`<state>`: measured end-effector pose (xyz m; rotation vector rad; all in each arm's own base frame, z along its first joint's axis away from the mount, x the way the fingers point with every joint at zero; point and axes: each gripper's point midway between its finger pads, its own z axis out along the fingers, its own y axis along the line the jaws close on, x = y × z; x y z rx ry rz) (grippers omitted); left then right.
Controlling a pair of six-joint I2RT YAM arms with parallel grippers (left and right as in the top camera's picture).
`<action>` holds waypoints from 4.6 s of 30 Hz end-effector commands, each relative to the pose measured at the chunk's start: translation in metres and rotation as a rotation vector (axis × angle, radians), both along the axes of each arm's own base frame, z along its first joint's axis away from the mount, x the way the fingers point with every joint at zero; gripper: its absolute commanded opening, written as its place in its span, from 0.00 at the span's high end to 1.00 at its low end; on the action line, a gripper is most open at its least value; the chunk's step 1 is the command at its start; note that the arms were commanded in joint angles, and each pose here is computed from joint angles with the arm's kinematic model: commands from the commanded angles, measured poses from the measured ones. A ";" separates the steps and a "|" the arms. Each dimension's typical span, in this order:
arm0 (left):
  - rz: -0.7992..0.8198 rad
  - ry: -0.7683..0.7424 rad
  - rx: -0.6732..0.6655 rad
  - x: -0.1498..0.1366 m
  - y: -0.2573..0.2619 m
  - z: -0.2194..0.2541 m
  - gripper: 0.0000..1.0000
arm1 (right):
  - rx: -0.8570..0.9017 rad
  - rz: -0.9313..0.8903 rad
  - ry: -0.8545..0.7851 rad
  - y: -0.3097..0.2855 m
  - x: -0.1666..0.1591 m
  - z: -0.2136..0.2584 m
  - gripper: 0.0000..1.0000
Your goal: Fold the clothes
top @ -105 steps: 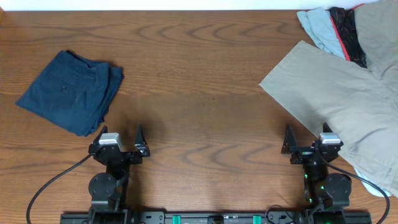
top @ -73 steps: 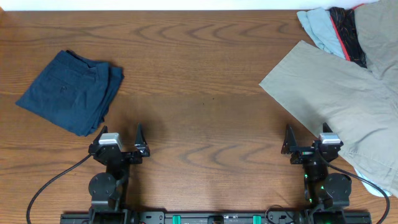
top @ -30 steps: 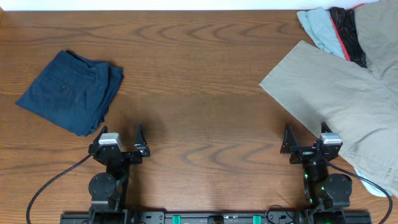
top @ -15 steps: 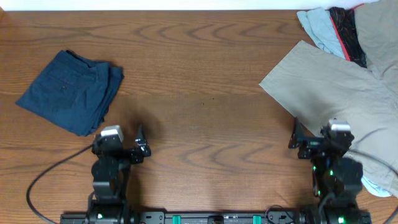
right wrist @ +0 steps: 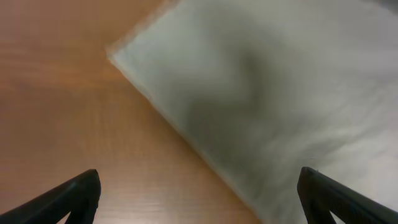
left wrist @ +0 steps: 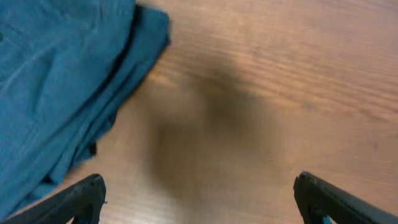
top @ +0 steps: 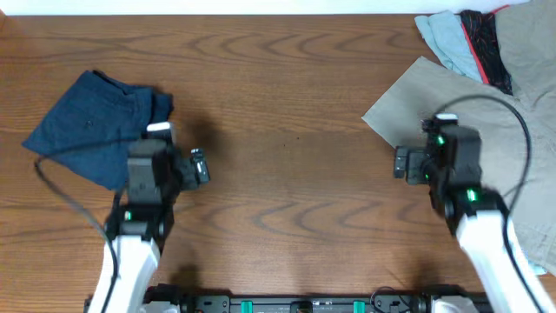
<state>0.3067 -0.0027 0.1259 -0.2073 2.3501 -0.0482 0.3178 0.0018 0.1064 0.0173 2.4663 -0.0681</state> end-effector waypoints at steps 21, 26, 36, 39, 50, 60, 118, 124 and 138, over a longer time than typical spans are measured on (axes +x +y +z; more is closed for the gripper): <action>-0.007 0.061 0.022 0.046 0.000 -0.011 0.02 | -0.221 -0.013 0.360 -0.027 0.036 -0.114 0.01; -0.006 0.037 0.021 0.051 0.000 -0.007 0.02 | -0.286 -0.074 0.370 -0.041 0.038 -0.128 0.11; -0.006 0.019 0.020 0.054 0.000 -0.004 0.02 | -0.223 -0.076 0.333 -0.030 0.049 -0.124 0.99; -0.006 -0.011 0.019 0.059 0.000 0.001 0.02 | -0.102 0.006 0.277 0.001 0.070 -0.105 0.99; -0.005 -0.097 0.016 0.073 -0.001 0.017 0.02 | 0.352 0.426 -0.152 0.193 0.151 0.059 0.99; -0.003 -0.097 0.014 0.073 -0.001 0.017 0.02 | 0.339 0.510 -0.300 0.246 0.153 0.099 0.99; -0.030 -0.082 -0.141 0.071 -0.022 0.013 0.02 | 0.015 0.116 0.066 0.107 0.132 0.011 0.01; -0.068 -0.014 -0.267 0.068 -0.051 -0.004 0.02 | 0.060 -0.171 0.240 0.024 0.104 -0.010 0.01; -0.046 0.183 -0.534 0.057 -0.145 -0.053 0.02 | 0.105 -0.549 0.345 -0.107 0.062 -0.020 0.01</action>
